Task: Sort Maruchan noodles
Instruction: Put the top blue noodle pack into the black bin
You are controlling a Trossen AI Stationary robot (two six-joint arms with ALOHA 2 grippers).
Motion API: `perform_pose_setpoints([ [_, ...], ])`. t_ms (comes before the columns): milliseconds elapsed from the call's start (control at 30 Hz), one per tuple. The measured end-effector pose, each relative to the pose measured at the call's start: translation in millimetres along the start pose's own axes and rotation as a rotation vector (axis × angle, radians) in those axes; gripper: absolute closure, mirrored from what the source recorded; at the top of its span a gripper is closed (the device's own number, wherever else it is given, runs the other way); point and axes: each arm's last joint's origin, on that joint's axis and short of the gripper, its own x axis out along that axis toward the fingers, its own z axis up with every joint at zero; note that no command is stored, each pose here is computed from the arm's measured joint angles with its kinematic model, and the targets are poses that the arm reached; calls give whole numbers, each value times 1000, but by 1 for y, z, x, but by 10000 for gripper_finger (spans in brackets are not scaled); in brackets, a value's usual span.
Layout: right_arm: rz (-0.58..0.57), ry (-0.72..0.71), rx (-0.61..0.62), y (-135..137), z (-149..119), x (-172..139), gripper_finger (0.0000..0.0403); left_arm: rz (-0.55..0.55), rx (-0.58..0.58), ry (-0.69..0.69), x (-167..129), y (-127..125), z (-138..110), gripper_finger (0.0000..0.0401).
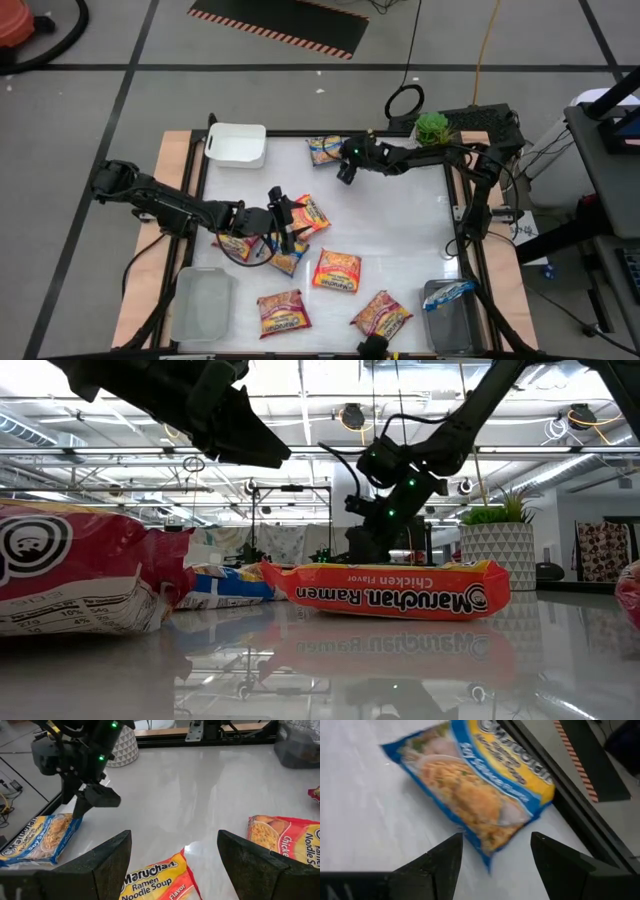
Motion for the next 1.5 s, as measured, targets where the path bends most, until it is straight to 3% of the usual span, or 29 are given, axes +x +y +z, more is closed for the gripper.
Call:
perform_pose_setpoints([
  [300,104,-17,25,-11,-1,5,174,0,0,0,0,0,0,103],
  [667,112,41,6,-5,-16,22,184,0,4,0,0,0,0,103],
  [833,112,32,-19,-6,-15,22,234,-11,13,1,0,0,0,103],
  [1133,115,24,-74,-2,-14,21,389,-11,16,1,0,0,0,103],
  [1333,81,43,-133,7,-10,10,401,95,-43,-5,1,6,1,103],
  [1500,26,30,-168,10,3,-16,402,230,-214,-35,1,27,5,103],
])
